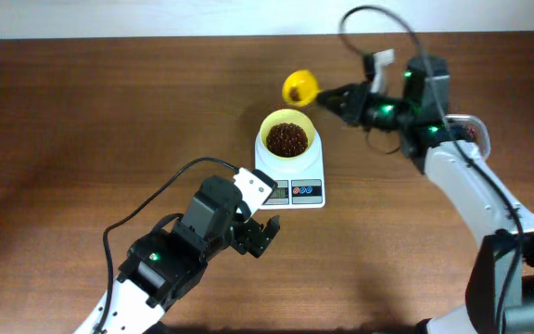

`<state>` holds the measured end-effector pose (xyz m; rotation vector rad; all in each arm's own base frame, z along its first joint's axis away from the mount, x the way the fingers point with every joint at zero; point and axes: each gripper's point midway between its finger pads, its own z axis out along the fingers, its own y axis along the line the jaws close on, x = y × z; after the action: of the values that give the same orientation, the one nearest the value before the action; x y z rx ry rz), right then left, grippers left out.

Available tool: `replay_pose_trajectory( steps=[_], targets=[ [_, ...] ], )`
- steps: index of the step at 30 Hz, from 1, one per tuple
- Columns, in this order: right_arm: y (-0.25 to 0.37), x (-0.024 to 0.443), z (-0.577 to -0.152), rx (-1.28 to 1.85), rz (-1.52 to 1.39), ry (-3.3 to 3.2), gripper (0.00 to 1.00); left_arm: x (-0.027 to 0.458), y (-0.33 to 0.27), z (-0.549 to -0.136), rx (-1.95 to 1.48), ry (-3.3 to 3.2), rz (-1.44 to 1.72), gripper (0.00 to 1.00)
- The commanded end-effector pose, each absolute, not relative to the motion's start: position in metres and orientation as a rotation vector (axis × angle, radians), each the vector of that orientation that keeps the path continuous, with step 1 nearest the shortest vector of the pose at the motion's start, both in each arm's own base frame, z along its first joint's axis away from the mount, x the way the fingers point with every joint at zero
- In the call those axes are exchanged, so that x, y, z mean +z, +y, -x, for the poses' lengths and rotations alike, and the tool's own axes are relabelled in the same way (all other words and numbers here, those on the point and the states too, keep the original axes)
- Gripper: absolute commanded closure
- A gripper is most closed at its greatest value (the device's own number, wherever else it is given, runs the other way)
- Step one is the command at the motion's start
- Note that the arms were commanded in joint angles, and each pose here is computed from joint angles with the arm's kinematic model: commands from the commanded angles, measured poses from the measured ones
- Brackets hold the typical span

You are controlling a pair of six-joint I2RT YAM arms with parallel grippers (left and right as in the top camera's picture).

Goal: Scoop item into bowl and weigh 50g on scale
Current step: 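Move the scoop with the right gripper back to the bean tub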

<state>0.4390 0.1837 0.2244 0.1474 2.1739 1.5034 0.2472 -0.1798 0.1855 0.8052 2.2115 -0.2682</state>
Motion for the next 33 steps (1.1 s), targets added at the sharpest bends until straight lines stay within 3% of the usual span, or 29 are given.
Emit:
replay_pose_trajectory(
  steps=[1,5,14,24,33],
  targets=[
    [0.126,0.227,-0.466,1.458,-0.422,2.116,0.96,0.183,-0.182,-0.245,-0.27,2.207,-0.834,0.01],
    [0.055,0.234,-0.469,1.466,-0.504,2.041,0.96,0.183,-0.182,-0.245,-0.27,2.207,-0.834,0.01],
    [-0.079,0.233,-0.428,1.409,-0.538,1.926,0.96,0.183,-0.182,-0.245,-0.27,2.207,-0.834,0.01],
    [-0.103,0.201,-0.396,1.282,-0.504,1.994,0.96,0.183,-0.182,-0.245,-0.27,2.207,-0.834,0.01],
    [-0.113,0.144,-0.367,0.994,-0.626,2.279,0.96,0.183,-0.182,-0.245,-0.27,2.207,-0.834,0.01]
  ],
)
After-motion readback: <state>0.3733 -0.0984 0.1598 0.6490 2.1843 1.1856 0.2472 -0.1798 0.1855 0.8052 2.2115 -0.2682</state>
